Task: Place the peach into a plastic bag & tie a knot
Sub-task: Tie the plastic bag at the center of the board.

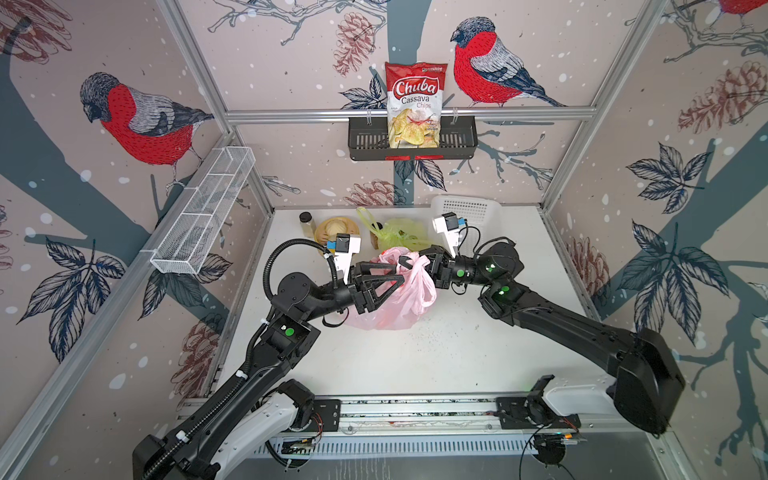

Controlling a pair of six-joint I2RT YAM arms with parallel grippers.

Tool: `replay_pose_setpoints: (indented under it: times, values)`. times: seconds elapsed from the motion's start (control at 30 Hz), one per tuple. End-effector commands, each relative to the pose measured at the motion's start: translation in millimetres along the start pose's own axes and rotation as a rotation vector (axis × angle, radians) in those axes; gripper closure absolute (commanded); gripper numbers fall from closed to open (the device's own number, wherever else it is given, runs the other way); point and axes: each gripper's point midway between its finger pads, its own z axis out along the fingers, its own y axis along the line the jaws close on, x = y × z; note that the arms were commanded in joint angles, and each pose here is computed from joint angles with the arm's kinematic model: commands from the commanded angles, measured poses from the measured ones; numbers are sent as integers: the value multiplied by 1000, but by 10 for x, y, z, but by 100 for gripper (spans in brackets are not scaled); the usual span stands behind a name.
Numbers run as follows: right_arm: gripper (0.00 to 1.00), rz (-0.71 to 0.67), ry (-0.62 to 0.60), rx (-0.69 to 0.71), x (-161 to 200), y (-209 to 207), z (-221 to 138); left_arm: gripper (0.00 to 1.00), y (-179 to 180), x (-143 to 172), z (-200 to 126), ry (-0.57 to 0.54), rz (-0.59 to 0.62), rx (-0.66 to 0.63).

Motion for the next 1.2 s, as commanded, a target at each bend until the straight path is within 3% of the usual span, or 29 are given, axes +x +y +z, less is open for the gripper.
replay_pose_setpoints:
  times: [0.0,0.33,0.5,0.7,0.9,1.0,1.17]
  values:
    - [100,-41,-8,-25,-52,83,10,35,-27,-28,7,-3,19,10]
    - [100,-45,-13,-22,-66,96,-1,33,38,11,-13,10,18,-25]
    - [100,-45,-3,-25,-40,101,28,33,-39,-40,-20,-15,20,20]
    - [100,-47,14,-12,7,61,60,53,-164,-72,17,-5,14,97]
    - [100,-51,22,-9,31,49,63,76,-150,-59,14,-2,8,91]
    - [100,-50,39,15,90,-8,54,99,-50,-65,27,-7,-6,41]
    - [100,-53,87,121,320,-244,-62,100,355,51,36,1,-86,-79]
